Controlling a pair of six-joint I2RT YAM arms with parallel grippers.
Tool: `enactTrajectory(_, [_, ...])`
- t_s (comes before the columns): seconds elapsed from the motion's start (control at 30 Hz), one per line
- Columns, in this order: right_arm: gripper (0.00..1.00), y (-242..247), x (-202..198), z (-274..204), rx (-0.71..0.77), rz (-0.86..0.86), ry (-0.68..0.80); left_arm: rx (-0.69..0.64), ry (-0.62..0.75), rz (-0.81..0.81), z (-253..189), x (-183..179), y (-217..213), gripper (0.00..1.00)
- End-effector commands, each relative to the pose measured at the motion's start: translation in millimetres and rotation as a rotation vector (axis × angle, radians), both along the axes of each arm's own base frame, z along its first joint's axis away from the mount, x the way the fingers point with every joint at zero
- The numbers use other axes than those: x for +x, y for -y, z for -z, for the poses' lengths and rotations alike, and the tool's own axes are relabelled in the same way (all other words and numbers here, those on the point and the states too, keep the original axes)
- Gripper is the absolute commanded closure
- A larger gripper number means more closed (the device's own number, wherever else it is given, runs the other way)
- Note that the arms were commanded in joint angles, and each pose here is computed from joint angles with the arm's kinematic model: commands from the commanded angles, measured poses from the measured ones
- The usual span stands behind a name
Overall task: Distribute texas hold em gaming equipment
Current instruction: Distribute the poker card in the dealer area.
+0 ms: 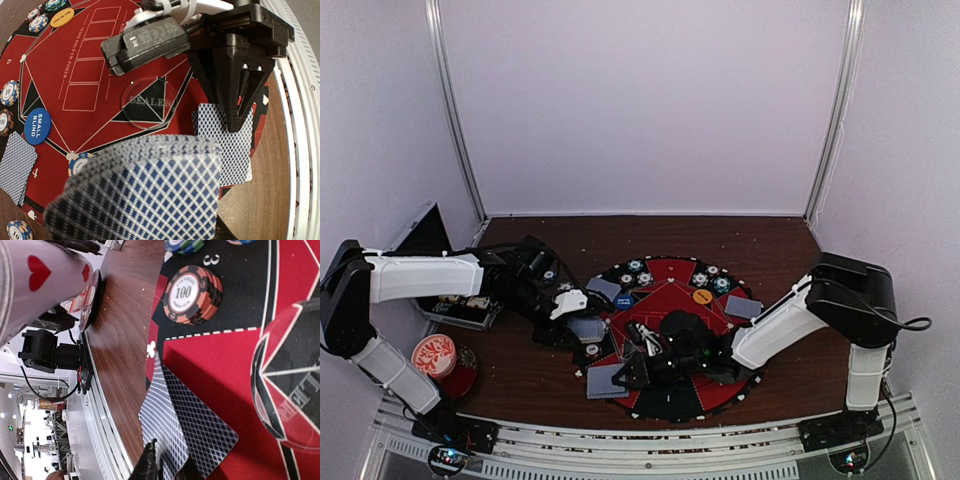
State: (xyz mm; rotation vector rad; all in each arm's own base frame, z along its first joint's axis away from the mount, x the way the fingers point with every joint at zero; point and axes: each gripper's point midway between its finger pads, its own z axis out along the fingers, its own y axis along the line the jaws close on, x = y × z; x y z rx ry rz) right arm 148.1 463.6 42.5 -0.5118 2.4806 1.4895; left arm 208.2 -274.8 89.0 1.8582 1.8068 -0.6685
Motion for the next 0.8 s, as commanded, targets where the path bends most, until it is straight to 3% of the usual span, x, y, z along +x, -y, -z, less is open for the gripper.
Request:
enactTrajectory(0.0, [0.82, -0.5, 2.9, -17.7, -0.001, 0.020, 0.050, -0.030, 0.021, 0.021, -6.6, -0.5, 5.1, 0.61])
enactTrajectory(0.53, [0.57, 30.7, 27.0, -34.3, -0.173, 0.135, 0.197, -0.029, 0.018, 0.019, -6.0, -0.6, 4.8, 0.61])
enactTrajectory(0.77, [0.37, 60.4, 45.0, -65.4, -0.217, 0.252, 0.318, -0.026, 0.021, 0.018, -5.8, 0.1, 4.6, 0.61])
